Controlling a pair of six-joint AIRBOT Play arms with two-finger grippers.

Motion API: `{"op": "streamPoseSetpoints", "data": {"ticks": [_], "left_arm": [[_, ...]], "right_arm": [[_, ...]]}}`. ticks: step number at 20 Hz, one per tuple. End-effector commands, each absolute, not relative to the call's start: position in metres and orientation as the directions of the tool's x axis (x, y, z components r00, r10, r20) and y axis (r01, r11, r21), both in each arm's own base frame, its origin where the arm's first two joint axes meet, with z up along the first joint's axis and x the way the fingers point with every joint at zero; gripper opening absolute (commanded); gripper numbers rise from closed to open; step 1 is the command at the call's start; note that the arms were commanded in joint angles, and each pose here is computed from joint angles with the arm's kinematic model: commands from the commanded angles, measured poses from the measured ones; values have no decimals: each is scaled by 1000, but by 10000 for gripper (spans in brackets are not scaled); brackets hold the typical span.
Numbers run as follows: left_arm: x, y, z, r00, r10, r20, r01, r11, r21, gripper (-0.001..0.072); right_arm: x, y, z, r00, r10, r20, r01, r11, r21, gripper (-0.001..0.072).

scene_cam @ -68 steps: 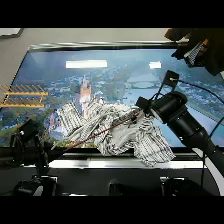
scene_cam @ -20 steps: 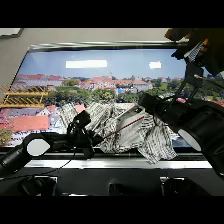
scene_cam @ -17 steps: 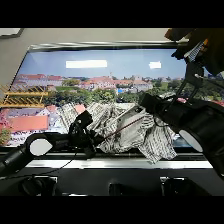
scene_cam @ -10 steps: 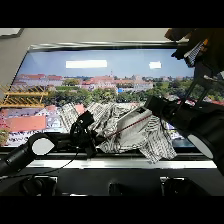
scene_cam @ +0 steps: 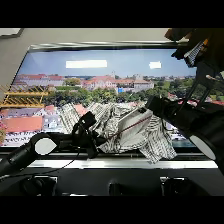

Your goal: Fold the clothes and pants, and hang the long-sleeved shirts on hangers.

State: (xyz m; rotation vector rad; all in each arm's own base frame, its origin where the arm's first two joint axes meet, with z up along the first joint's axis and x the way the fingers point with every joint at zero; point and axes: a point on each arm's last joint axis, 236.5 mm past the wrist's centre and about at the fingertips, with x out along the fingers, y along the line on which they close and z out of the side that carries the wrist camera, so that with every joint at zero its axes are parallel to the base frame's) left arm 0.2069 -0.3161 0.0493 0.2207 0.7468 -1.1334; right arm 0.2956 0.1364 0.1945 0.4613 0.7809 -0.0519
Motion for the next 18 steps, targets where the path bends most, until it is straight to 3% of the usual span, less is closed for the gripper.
{"op": "streamPoseSetpoints", "data": {"ticks": [1,18], "left_arm": [[211,-325,54,235,-754,-613,876,437,-202,34],[230,-350,54,224,-752,-620,881,427,-201,34]], "right_arm": [[297,143,191,706,140,-694,203,899,389,39],[305,168,188,699,211,-683,139,897,420,39]]}}
